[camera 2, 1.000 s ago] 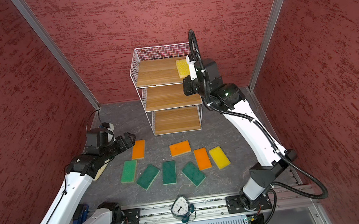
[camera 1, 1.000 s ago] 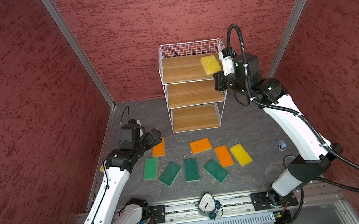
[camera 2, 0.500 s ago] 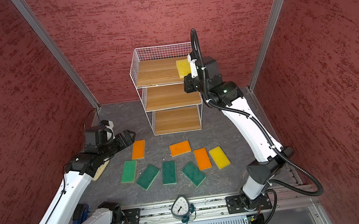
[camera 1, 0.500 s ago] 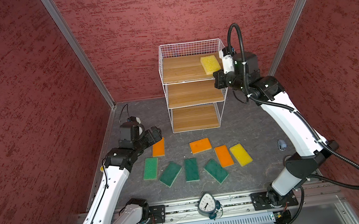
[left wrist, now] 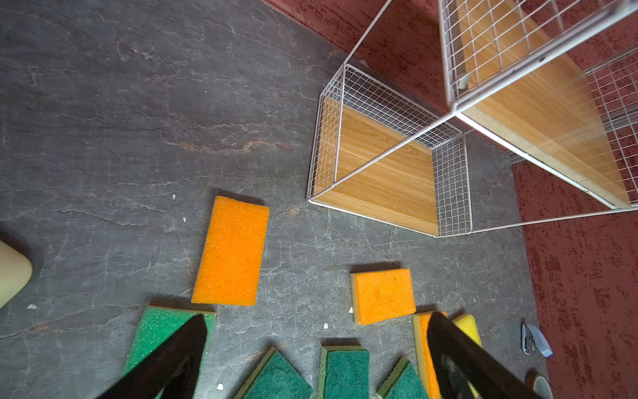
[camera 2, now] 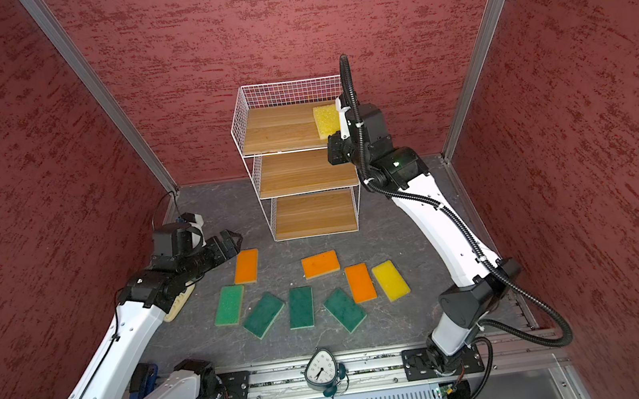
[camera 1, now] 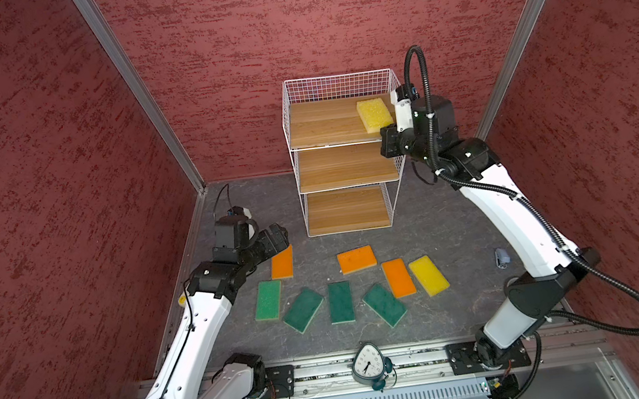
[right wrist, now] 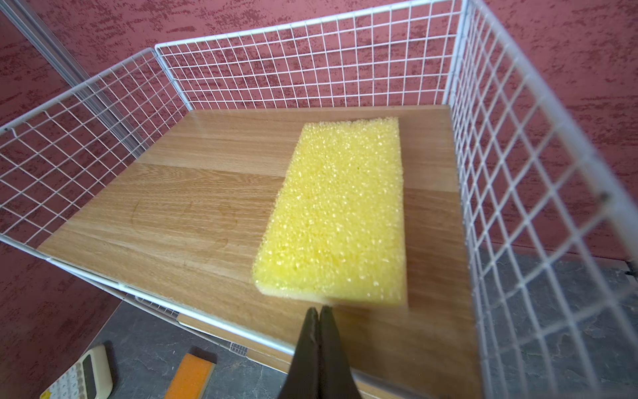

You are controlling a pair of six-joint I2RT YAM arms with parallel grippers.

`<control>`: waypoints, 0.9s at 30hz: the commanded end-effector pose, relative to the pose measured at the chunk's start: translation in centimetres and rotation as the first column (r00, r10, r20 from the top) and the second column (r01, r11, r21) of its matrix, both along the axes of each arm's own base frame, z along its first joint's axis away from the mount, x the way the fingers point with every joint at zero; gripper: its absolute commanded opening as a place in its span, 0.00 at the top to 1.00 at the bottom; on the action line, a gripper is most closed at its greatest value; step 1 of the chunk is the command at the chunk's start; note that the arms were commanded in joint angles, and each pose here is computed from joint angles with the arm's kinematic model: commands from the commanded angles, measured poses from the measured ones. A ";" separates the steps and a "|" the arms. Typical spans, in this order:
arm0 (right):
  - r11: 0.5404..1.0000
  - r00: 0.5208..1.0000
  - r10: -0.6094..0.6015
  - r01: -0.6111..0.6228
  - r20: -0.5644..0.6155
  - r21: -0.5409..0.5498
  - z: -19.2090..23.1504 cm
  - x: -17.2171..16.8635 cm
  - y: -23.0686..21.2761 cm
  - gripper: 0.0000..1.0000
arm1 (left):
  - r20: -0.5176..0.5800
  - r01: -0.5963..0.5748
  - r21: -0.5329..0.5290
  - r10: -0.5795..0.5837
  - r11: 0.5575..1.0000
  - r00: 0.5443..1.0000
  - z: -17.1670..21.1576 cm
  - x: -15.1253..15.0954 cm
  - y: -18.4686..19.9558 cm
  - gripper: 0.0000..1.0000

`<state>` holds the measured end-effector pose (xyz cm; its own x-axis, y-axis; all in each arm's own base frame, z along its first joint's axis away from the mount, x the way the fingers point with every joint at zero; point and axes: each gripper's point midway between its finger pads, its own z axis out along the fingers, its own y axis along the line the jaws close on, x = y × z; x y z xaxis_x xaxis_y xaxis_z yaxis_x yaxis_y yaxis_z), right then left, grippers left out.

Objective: Place and organize the cleaning sponges onto the shelf

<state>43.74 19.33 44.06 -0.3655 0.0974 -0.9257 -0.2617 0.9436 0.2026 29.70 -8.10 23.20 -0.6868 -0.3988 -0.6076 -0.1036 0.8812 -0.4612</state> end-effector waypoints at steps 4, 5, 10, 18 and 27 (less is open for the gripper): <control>0.999 0.998 -0.036 0.034 0.053 0.038 1.5 0.2 -0.6 1.00 | 0.040 -0.001 -0.007 0.001 1.000 0.999 1.3 0.6 -0.1 0.00; 0.999 0.998 -0.032 0.030 0.052 0.040 1.5 0.3 -0.5 1.00 | 0.039 -0.001 -0.006 0.001 1.000 0.999 1.3 0.6 -0.1 0.00; 0.998 0.998 -0.025 0.021 0.066 0.054 2.0 0.3 -0.3 1.00 | 0.043 0.000 -0.006 0.000 1.000 0.999 1.4 0.7 -0.1 0.00; 0.998 0.999 -0.019 0.017 0.036 0.056 0.9 1.1 0.5 1.00 | 0.039 -0.003 -0.007 0.003 1.000 0.999 1.2 0.8 -0.1 0.00; 0.999 1.000 -0.012 0.011 0.019 0.040 0.0 1.8 1.5 1.00 | 0.037 -0.006 -0.003 0.006 1.000 0.999 1.0 0.7 0.0 0.00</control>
<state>45.32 20.57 44.00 -0.3447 0.1369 -0.9287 -0.2610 0.9363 0.2349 29.89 -8.13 23.17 -0.6858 -0.3987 -0.6088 -0.1029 0.8813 -0.4612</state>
